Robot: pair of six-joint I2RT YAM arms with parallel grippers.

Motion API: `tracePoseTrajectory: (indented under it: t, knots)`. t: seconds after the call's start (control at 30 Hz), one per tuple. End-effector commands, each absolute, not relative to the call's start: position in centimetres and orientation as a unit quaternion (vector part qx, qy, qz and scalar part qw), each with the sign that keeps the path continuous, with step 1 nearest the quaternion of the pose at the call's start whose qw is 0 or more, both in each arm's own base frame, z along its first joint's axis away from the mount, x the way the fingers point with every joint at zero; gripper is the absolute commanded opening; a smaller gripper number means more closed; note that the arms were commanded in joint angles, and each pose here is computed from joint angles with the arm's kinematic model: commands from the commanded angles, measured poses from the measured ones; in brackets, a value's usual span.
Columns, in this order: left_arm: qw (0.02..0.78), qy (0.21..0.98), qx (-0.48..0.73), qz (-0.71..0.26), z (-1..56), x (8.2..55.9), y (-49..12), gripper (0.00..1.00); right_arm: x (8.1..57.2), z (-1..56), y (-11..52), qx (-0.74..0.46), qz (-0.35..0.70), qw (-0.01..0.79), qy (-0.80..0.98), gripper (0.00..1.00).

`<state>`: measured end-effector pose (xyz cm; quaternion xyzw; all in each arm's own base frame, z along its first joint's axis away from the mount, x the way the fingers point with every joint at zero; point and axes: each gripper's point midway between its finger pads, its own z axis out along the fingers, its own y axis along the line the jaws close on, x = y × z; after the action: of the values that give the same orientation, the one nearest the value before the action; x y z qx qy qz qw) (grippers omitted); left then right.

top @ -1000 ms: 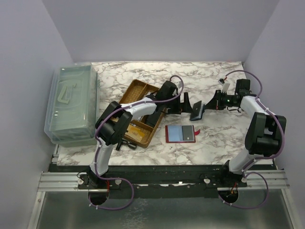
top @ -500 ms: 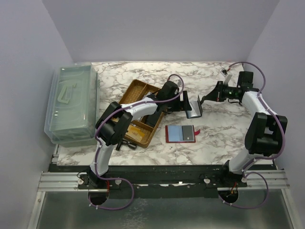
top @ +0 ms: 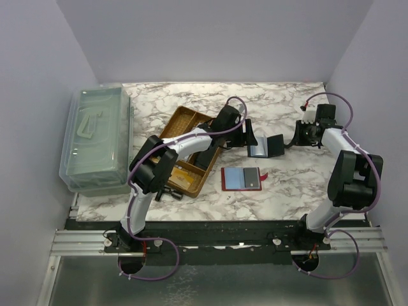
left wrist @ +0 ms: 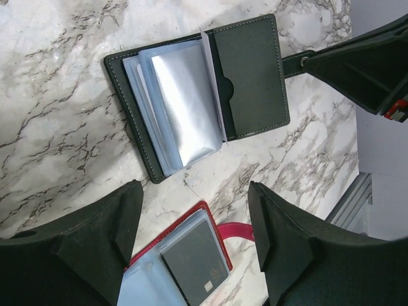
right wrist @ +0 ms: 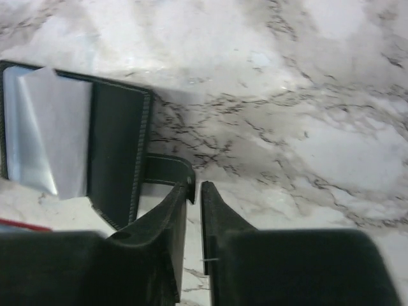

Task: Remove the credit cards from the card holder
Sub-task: Open the card holder at the center of the board, then remove the credit card from the card holder.

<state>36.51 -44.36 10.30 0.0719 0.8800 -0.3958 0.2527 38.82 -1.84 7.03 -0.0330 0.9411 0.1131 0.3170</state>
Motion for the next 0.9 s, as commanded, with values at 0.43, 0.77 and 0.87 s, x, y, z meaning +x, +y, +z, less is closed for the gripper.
tracePoseTrajectory:
  t: [0.43,0.77,0.87]
  knots:
    - [0.253,0.870,0.086,-0.414,12.3,36.4,-44.3,0.64,36.0,17.5,10.4,-0.330,0.390,0.387,0.768,0.66]
    - [0.309,0.883,0.063,-0.347,14.1,35.9,-38.2,0.62,37.6,8.4,13.8,-0.532,0.228,0.377,0.723,0.85]
    - [0.308,0.888,0.047,-0.337,13.8,35.4,-36.4,0.63,39.9,6.6,12.7,-0.531,0.149,0.382,0.742,0.87]
